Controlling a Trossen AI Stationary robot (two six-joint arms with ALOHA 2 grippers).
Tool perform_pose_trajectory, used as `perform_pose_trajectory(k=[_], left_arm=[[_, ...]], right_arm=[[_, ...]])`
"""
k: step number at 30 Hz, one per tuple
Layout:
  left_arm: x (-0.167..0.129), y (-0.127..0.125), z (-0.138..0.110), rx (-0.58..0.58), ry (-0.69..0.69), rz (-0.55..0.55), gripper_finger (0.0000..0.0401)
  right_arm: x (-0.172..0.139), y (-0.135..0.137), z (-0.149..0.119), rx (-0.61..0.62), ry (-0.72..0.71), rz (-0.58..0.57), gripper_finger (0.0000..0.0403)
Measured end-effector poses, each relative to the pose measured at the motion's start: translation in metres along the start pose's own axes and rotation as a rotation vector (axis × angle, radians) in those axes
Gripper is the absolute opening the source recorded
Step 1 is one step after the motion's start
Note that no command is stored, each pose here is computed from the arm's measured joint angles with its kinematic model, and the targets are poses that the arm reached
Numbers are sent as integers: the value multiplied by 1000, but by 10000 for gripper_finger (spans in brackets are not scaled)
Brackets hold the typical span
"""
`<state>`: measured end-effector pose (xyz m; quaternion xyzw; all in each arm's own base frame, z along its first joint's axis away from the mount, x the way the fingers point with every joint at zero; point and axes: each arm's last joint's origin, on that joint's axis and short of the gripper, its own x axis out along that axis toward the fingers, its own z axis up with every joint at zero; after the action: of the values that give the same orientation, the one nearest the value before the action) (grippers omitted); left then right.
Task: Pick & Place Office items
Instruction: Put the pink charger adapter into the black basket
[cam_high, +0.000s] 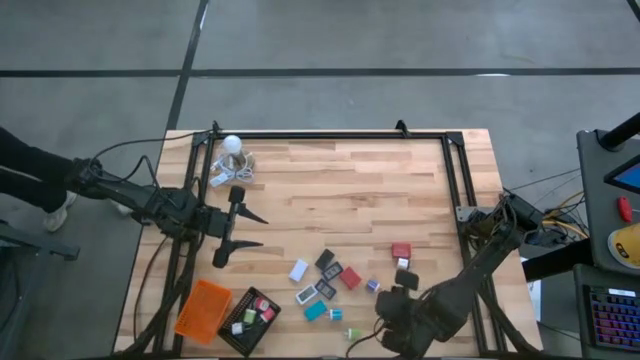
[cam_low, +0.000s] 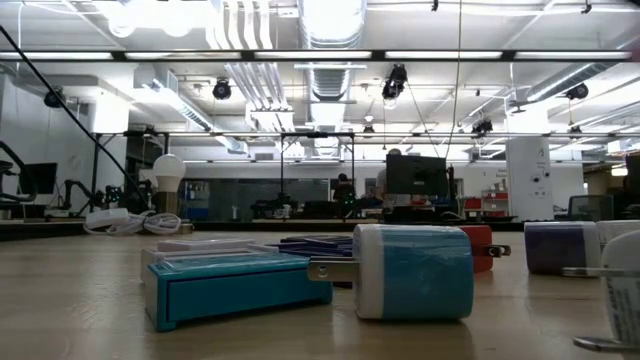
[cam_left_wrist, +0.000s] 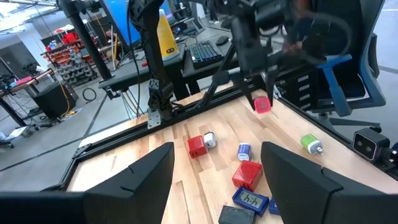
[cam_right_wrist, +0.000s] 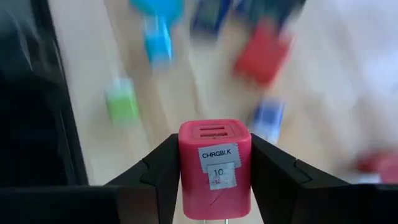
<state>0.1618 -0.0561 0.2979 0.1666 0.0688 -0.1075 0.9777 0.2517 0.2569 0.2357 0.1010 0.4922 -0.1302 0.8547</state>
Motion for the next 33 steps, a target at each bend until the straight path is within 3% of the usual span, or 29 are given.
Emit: perform_pose_trajectory(k=[7,15,23,33], left_arm=[[0,0,0,0,0,0,243],[0,0,0,-8,0,0,243],[0,0,0,-19,1,2,243],[0,0,-1,-36,9,-5,243]], right_arm=[[-23,7,27,24,-343,-78,155],[-12,9,54,57,-494,-53,158],[19,23,91,-221,-585,111,155],[79,12,127,-335,-632,237,156]])
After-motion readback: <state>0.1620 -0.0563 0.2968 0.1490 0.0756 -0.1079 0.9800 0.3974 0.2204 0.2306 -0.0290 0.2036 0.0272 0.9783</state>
